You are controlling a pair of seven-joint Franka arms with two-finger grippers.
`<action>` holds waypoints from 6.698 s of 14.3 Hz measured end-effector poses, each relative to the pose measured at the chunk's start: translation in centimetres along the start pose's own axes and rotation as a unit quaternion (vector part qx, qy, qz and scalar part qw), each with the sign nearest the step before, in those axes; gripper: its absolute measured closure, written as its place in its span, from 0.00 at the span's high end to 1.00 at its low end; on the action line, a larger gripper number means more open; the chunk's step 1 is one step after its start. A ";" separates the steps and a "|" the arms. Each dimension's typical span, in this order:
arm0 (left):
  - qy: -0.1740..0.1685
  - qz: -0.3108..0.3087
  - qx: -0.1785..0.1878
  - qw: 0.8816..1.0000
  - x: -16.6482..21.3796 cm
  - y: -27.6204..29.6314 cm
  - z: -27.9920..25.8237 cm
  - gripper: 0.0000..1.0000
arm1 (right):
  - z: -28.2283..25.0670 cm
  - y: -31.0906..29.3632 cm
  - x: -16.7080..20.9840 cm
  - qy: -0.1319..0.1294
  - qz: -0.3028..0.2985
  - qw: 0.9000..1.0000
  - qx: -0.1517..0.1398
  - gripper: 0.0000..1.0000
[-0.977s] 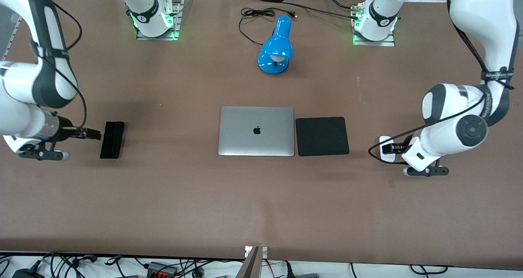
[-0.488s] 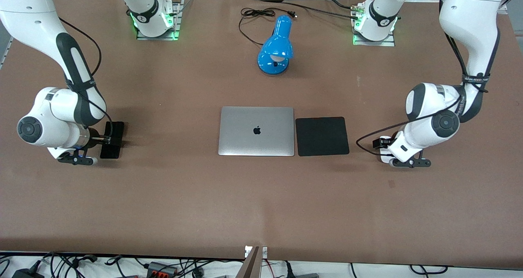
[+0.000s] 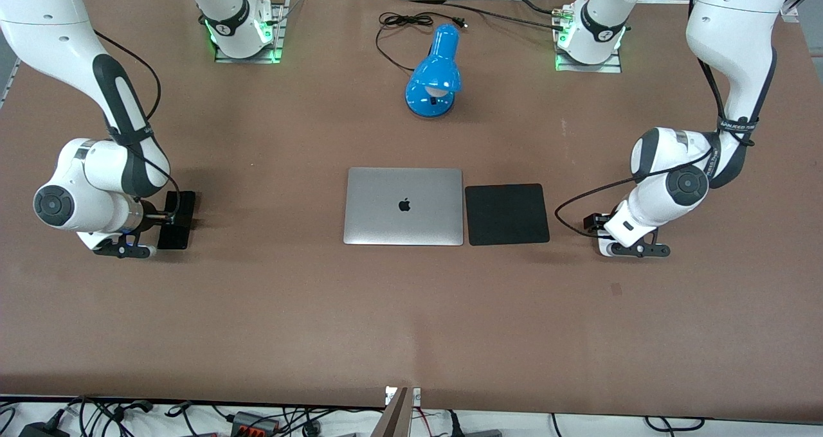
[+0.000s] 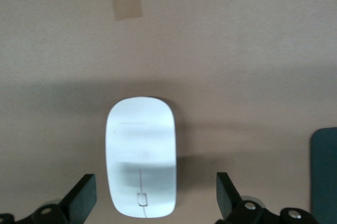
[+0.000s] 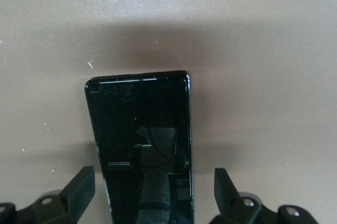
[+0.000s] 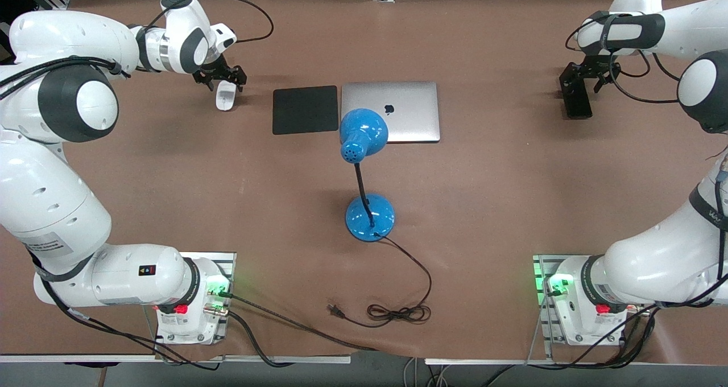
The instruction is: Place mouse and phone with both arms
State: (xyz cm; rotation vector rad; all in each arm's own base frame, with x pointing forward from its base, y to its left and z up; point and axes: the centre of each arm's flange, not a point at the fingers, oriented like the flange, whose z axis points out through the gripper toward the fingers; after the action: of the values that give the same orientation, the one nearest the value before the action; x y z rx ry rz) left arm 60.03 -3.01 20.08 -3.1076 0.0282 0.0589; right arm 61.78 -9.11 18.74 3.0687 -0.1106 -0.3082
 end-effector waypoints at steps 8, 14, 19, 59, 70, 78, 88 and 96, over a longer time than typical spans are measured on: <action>0.002 -0.003 -0.006 1.000 -0.1 -0.4 2.7 1.00 | 1.5 -0.8 0.2 -0.004 -0.006 1.000 0.000 1.00; 0.007 -0.003 -0.007 1.000 0.0 -0.4 2.8 0.83 | 2.2 -0.9 0.2 -0.008 -0.008 1.000 0.000 1.00; 0.009 -0.003 -0.007 1.000 0.1 -0.4 2.8 0.62 | 1.7 -1.1 0.3 -0.007 -0.013 1.000 -0.001 0.79; 0.000 -0.058 0.030 0.998 -0.9 10.5 -26.1 1.00 | -33.0 -18.4 -2.3 0.081 0.029 0.995 0.048 1.00; 0.000 -0.056 -0.027 0.998 -3.2 1.8 -36.3 1.00 | -41.0 -3.6 -5.0 0.138 -0.027 0.989 0.035 1.00; 0.009 -0.012 -0.027 1.000 -6.0 1.6 -37.7 1.00 | -37.1 -3.6 -9.0 0.115 -0.031 0.993 0.027 1.00; 0.027 -0.021 -0.027 0.999 -6.2 0.8 -37.2 1.00 | -37.3 -3.6 -11.9 0.102 -0.035 0.994 0.026 1.00; 0.032 -0.021 -0.028 0.999 -6.0 0.8 -37.3 1.00 | -37.4 -3.7 -11.9 0.102 -0.035 0.994 0.026 1.00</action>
State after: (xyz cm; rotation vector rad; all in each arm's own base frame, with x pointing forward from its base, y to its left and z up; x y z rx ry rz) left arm 55.37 -4.95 57.53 -3.1630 -0.0381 -0.0426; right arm 57.85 -2.75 57.40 3.1385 -0.0020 0.0070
